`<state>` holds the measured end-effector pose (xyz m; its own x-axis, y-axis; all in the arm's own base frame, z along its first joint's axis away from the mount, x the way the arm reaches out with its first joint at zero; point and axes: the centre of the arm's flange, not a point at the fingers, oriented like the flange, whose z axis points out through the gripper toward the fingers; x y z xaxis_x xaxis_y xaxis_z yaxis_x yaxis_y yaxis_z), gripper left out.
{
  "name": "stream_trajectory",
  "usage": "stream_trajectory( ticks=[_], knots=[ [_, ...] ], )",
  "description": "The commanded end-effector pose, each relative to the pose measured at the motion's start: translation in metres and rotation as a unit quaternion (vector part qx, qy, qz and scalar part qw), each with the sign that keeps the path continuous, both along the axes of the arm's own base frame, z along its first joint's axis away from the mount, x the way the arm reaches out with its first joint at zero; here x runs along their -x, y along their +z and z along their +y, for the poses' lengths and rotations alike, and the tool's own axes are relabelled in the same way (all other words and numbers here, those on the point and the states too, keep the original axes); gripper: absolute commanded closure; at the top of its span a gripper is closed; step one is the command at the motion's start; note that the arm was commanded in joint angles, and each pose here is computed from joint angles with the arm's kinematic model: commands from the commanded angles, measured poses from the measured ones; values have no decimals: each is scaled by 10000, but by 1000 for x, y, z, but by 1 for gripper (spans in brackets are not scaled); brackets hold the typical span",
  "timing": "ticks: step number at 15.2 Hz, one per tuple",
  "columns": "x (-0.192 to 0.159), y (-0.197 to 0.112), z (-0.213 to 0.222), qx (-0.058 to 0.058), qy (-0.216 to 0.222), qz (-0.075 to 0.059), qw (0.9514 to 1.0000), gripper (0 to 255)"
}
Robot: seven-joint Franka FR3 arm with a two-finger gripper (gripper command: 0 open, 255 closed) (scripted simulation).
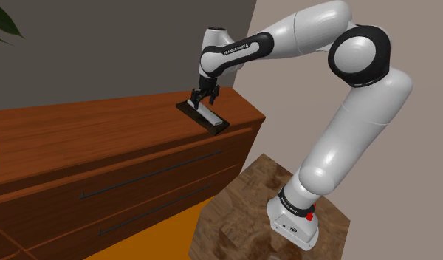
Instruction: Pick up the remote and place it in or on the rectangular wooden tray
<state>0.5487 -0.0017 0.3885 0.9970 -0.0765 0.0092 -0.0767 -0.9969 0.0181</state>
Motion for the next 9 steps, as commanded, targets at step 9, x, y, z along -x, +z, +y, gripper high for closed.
stream_trajectory(
  ticks=[9],
  knots=[
    [0, 44, -2, 0, 1, 1, 10000, 0]
  ],
)
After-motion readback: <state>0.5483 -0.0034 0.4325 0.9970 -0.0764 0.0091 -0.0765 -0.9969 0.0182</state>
